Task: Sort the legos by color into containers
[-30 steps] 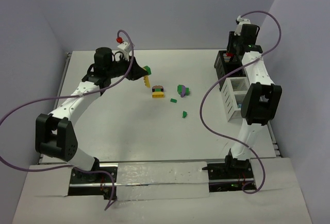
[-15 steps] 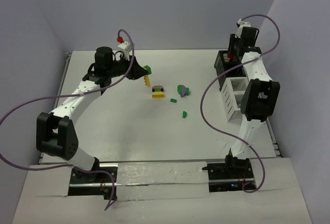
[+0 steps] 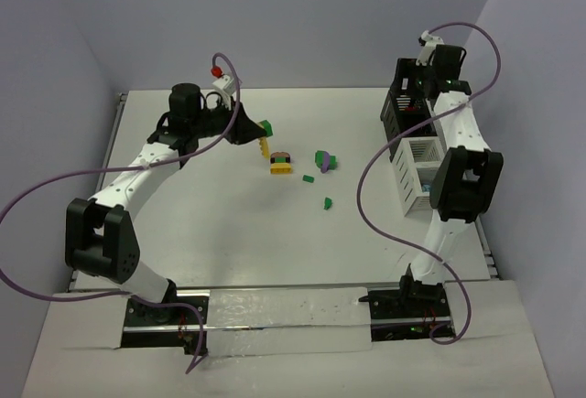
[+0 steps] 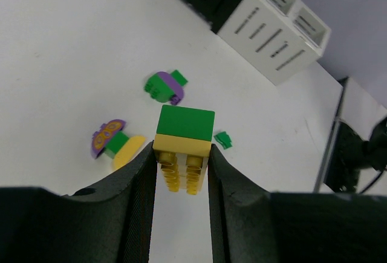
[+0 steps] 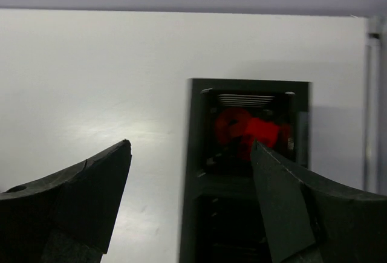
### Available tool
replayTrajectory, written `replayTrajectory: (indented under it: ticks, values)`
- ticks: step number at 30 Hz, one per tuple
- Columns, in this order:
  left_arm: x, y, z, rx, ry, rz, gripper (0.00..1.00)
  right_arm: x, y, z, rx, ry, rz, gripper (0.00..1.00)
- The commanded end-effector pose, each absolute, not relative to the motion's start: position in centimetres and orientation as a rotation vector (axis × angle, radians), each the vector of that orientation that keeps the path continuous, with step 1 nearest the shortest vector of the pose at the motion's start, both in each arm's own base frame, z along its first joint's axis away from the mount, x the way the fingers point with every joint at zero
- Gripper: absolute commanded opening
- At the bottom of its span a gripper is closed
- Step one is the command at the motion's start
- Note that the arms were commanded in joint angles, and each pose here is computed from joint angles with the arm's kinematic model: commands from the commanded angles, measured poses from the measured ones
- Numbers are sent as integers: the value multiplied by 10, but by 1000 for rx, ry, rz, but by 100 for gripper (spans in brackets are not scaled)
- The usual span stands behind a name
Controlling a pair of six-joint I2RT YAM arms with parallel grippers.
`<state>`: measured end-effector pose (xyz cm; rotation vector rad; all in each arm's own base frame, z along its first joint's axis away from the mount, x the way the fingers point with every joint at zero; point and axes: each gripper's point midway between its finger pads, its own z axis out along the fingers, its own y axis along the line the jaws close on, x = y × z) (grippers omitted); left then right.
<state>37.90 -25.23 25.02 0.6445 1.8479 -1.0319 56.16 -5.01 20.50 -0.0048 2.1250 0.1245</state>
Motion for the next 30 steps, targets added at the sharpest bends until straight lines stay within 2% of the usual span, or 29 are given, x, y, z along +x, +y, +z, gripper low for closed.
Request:
replayTrajectory:
  ticks: [1, 3, 5, 7, 13, 30]
  values:
    - [343, -267, 278, 829, 1691, -1199, 0, 503, 25, 322, -295, 1914, 455, 87]
    - [328, -271, 281, 882, 1658, -1272, 0, 464, 78, 331, -457, 1919, 679, 87]
    - [317, -274, 283, 915, 1640, -1312, 0, 440, 101, 330, -525, 1940, 764, 87]
    - [302, -279, 286, 965, 1616, -1363, 0, 396, 164, 331, -695, 1925, 938, 87]
    - [274, -286, 289, 1040, 1578, -1458, 0, 325, 251, 326, -898, 1892, 1122, 86]
    - [254, -286, 294, 1091, 1548, -1504, 0, 279, 299, 294, -1102, 1940, 1285, 81]
